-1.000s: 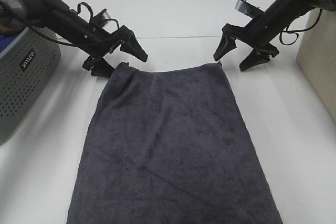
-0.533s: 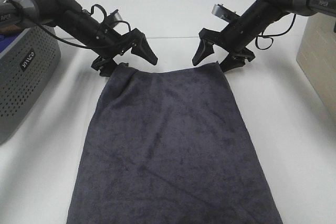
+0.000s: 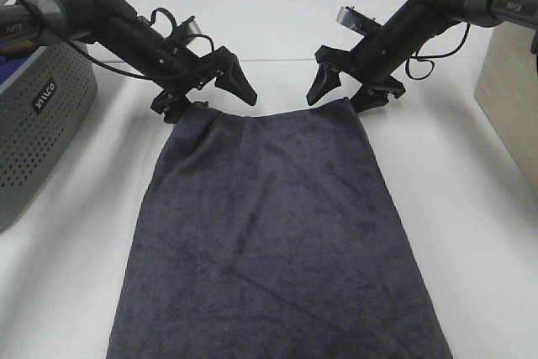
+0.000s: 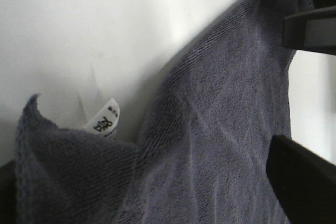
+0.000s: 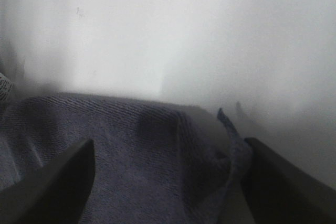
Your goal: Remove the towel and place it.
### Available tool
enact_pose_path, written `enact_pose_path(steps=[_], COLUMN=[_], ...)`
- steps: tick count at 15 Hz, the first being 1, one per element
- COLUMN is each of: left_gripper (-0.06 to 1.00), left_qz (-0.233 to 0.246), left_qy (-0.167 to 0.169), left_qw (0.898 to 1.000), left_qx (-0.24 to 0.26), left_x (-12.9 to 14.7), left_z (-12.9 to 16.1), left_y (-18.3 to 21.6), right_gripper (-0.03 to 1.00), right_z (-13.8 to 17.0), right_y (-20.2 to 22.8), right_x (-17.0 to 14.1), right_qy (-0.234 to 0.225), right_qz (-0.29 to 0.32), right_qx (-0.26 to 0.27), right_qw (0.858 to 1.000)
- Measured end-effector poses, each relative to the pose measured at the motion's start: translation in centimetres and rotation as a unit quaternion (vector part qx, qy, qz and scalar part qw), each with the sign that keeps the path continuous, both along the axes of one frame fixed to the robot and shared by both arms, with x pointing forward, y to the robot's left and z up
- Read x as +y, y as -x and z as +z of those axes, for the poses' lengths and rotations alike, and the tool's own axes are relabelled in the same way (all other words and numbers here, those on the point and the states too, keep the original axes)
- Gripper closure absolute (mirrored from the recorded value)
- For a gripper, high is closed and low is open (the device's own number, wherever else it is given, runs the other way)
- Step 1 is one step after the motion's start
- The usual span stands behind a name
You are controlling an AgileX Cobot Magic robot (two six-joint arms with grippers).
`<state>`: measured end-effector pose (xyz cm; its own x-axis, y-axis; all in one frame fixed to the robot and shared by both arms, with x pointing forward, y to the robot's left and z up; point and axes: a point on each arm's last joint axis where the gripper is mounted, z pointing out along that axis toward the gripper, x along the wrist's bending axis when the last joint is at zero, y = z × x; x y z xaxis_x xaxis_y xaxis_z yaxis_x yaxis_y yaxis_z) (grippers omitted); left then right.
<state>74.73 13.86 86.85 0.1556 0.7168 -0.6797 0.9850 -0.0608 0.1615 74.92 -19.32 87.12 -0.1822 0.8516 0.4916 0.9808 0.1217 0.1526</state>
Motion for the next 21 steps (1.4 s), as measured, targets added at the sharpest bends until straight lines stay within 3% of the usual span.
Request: enact_pose_path(steps=[7,10,12,14,17,18,20,21], left_gripper=[-0.03,0.02,0.19,0.44,0.79,0.86,0.89,0.89], left_qz=[-0.001,-0.004,-0.003,0.002,0.004,0.005,0.010,0.007], left_qy=[-0.001,-0.010,-0.022,-0.033,-0.041,-0.042,-0.045,-0.047], left_qw=[1.000,1.000,1.000,0.999,0.999,0.999,0.999,0.998], left_qx=[-0.001,-0.006,-0.012,-0.018,-0.019,-0.019,-0.026,-0.035], left_x=[0.0,-0.1,0.1,0.2,0.4,0.4,0.4,0.5], left_z=[0.0,0.0,-0.2,-0.8,-1.5,-1.6,-1.6,-1.6], left_y=[0.0,0.0,-0.1,-0.2,-0.3,-0.3,-0.5,-0.5], right_gripper=[0.24,0.35,0.50,0.65,0.73,0.75,0.84,0.96], right_z=[0.0,-0.3,-0.6,-0.6,-0.6,-0.6,-0.6,-0.6], right_y=[-0.1,-0.1,-0.1,-0.1,-0.1,-0.1,-0.1,-0.1], right_x=[0.0,-0.1,-0.1,-0.1,0.0,0.0,0.0,0.0], right_qy=[0.001,0.005,0.005,0.005,0.002,0.002,0.002,0.002], right_qz=[-0.002,-0.003,-0.004,-0.004,-0.005,-0.005,-0.005,-0.005], right_qx=[-0.004,-0.004,-0.003,-0.002,-0.002,-0.002,-0.002,-0.002], right_qw=[1.000,1.000,1.000,1.000,1.000,1.000,1.000,1.000])
